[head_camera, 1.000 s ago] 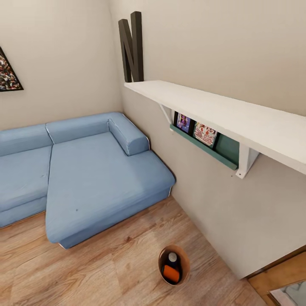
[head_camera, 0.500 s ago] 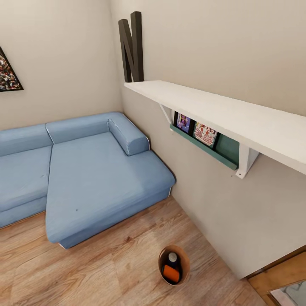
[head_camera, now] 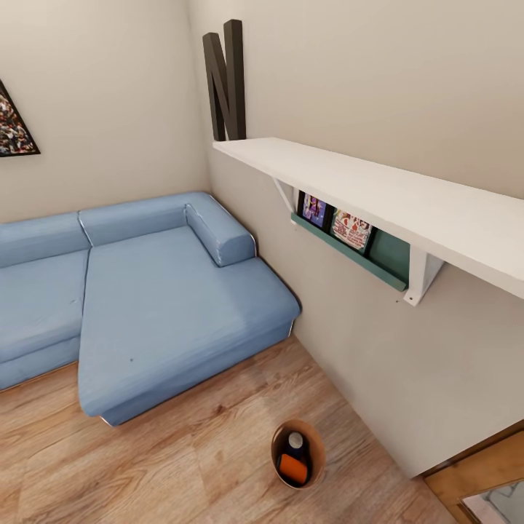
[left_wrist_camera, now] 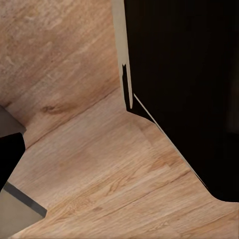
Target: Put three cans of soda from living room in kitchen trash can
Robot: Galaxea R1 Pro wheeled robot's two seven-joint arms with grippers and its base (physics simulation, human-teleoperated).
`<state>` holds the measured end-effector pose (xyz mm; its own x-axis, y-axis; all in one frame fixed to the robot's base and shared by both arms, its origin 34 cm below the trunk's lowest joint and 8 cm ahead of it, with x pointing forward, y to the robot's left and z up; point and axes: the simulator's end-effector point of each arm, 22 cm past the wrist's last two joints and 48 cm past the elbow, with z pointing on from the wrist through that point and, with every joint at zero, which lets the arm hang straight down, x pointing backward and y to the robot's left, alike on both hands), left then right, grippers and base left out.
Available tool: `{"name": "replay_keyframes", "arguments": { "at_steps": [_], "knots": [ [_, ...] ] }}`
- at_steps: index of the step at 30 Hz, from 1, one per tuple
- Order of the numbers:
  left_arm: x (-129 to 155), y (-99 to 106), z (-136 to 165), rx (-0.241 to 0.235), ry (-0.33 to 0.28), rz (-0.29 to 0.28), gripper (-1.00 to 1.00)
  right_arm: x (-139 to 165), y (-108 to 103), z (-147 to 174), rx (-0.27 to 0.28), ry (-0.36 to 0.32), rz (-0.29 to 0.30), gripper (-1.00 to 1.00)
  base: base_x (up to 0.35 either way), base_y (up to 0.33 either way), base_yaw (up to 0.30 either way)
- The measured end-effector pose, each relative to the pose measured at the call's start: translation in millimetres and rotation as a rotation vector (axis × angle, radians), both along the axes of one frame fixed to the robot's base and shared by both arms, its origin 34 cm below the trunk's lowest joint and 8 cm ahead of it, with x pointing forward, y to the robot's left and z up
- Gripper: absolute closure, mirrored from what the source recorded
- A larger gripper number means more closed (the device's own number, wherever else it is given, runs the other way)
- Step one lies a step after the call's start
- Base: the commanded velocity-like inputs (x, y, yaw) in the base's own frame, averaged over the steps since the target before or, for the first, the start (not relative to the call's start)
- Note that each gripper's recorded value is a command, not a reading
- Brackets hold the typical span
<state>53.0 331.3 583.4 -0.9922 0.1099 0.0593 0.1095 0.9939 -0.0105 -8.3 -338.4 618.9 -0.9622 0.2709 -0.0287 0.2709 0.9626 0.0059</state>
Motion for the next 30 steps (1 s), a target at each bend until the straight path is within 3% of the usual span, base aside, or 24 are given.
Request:
{"name": "replay_keyframes", "arguments": {
  "at_steps": [30],
  "knots": [
    [0.0, 0.0, 0.0, 0.0, 0.0, 0.0, -1.0, 0.1, 3.4, -0.4, 0.004, -0.001, -0.002, -1.0, 0.0, 0.0, 0.0]
  ]
}}
